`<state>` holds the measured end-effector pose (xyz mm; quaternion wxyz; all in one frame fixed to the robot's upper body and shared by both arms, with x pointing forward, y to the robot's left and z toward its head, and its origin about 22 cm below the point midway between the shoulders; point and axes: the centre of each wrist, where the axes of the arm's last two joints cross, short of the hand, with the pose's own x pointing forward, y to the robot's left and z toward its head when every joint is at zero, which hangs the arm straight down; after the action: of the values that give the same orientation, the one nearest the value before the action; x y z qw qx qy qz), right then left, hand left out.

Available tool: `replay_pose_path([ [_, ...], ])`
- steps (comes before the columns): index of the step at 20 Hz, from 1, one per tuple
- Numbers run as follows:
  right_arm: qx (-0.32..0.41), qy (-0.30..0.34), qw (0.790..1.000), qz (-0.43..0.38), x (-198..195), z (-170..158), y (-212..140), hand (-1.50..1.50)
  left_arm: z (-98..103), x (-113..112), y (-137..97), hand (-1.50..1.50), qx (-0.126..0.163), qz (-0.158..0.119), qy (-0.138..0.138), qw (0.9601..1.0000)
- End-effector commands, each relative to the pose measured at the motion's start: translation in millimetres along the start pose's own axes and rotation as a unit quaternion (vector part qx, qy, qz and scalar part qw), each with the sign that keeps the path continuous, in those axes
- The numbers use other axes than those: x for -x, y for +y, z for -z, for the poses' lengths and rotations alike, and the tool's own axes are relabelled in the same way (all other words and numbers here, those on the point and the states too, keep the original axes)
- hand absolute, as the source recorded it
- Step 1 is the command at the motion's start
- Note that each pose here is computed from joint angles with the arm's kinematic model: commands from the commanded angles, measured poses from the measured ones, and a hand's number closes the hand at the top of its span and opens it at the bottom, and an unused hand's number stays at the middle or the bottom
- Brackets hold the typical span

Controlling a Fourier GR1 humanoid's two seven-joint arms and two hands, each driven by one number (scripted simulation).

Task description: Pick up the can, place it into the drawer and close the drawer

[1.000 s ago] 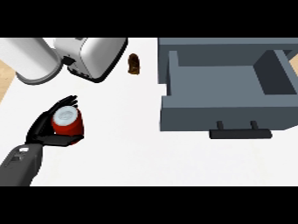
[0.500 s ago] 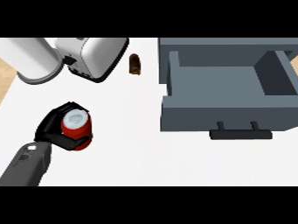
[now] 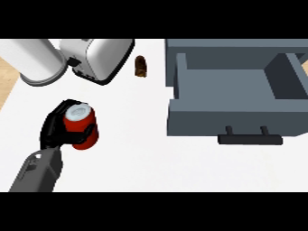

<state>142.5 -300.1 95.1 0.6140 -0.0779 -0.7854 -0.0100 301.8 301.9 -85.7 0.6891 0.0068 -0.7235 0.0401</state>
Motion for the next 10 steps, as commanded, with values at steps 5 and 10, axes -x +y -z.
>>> replay_pose_path([
  [5, 0.002, 0.002, 1.000, 0.007, -1, 3, -3, -1.50, 19, -67, -60, 1.50, 0.004, -0.002, -0.038, 0.9993],
  [10, -0.001, -0.006, 1.000, 0.009, -12, -10, 0, -1.50, 15, -91, -95, 1.50, 0.034, 0.011, -0.063, 0.9974],
])
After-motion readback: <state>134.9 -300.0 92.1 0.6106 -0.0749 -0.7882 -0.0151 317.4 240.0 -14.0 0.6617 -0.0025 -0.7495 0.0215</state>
